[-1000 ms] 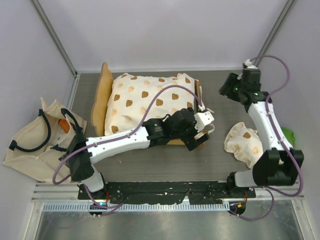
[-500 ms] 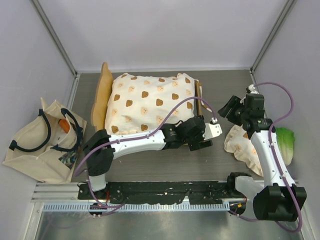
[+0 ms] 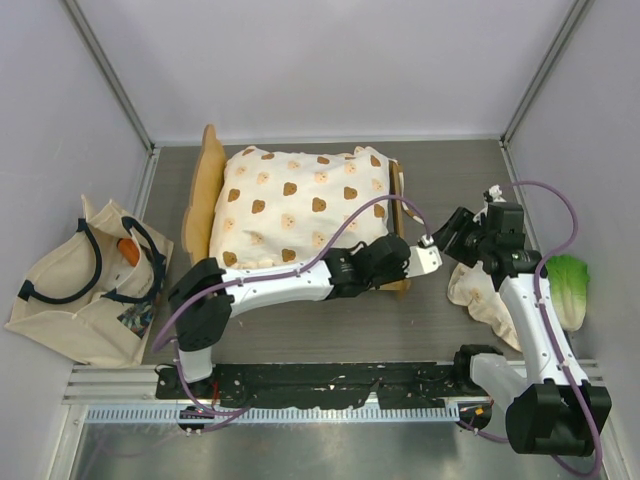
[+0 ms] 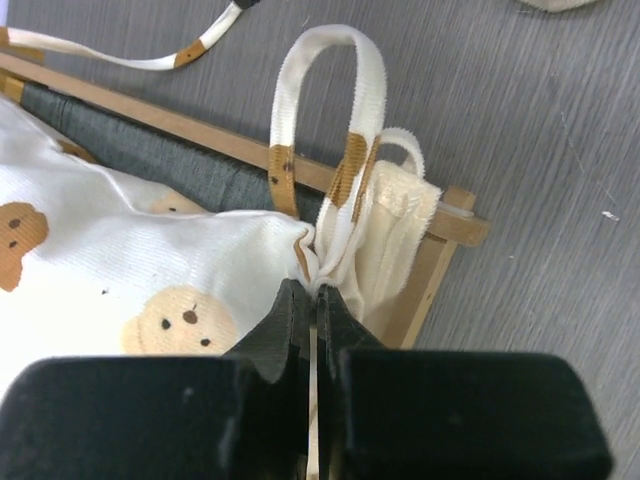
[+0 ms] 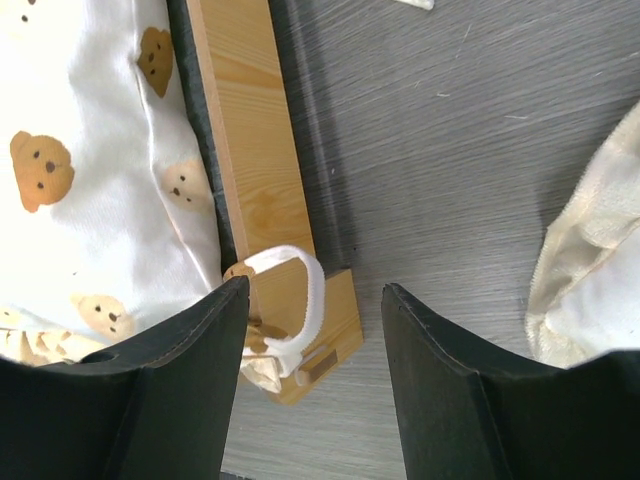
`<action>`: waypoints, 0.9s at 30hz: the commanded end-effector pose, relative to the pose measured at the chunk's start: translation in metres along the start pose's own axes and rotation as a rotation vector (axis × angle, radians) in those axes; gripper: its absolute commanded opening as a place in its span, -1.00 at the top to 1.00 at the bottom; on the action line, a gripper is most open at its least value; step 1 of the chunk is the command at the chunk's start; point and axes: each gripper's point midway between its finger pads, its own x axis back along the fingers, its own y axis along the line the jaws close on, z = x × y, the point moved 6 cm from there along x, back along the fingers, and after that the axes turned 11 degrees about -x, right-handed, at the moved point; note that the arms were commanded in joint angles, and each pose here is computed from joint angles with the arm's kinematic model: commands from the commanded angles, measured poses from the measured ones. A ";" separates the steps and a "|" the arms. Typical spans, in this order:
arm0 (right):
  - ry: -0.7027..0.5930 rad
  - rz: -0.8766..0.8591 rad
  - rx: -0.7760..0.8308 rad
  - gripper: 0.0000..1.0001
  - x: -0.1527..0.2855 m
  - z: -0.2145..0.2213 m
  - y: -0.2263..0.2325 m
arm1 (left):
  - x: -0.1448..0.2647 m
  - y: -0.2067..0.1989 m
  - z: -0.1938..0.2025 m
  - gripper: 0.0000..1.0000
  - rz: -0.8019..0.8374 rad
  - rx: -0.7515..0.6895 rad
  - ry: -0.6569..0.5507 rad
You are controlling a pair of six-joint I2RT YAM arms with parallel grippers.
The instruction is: Set up the pet bed
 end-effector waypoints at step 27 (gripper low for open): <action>0.078 -0.056 -0.002 -0.20 0.002 0.018 -0.002 | 0.001 0.024 0.011 0.77 -0.138 0.212 0.042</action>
